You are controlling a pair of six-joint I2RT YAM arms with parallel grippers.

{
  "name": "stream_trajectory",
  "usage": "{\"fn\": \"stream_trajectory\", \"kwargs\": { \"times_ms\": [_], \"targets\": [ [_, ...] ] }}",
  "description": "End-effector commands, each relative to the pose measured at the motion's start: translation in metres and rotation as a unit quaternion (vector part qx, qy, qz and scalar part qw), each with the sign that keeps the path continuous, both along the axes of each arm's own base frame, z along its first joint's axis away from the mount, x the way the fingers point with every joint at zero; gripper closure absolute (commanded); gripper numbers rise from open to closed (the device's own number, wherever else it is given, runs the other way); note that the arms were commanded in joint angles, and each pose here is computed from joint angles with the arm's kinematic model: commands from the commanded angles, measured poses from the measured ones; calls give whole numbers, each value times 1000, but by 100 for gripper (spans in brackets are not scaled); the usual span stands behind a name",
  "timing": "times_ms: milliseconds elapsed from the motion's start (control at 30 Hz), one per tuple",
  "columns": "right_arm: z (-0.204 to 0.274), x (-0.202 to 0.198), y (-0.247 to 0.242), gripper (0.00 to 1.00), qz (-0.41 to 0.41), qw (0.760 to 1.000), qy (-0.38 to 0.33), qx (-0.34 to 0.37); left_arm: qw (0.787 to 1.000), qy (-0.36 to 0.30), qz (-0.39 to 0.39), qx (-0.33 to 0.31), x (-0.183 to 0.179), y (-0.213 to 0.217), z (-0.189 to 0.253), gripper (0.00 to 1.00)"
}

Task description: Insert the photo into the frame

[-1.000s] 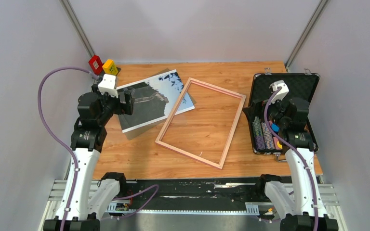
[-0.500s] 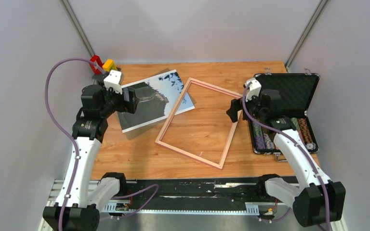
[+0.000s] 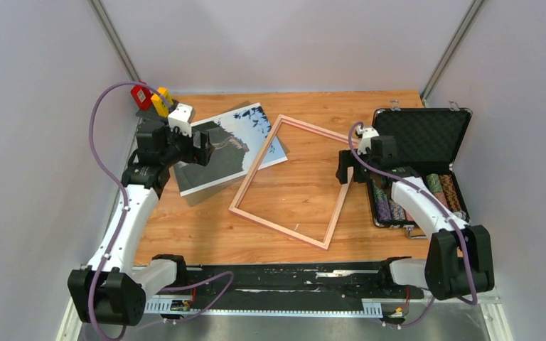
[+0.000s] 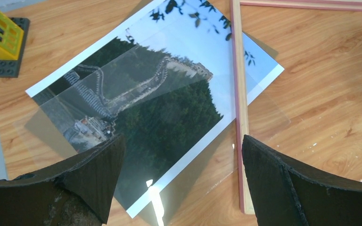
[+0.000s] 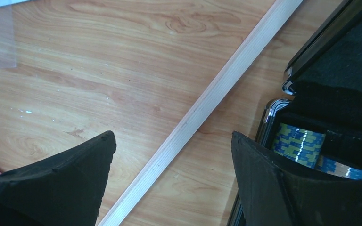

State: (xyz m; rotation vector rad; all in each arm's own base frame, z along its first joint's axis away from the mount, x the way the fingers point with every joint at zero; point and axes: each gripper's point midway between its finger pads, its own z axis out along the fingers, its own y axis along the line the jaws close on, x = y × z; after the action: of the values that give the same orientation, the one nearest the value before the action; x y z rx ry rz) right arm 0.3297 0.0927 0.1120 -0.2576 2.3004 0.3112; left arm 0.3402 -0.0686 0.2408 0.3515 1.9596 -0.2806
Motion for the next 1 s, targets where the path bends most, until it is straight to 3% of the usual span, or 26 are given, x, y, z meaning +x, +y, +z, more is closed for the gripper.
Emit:
{"fn": "stream_trajectory", "kwargs": {
  "times_ms": [0,400,600,967],
  "targets": [
    [-10,9,1,11,-24,1000,13,7,999,-37,-28,3,8,-15,9,0],
    [-73,14,-5,23,-48,990,127,-28,999,-32,-34,11,2,-20,-4,0],
    [-87,27,-6,42,-54,987,148,-39,999,-34,-33,9,0,-20,-3,0],
    [-72,65,-30,80,-51,987,120,-95,998,-45,-33,12,-2,-19,2,0]
  ]
}}
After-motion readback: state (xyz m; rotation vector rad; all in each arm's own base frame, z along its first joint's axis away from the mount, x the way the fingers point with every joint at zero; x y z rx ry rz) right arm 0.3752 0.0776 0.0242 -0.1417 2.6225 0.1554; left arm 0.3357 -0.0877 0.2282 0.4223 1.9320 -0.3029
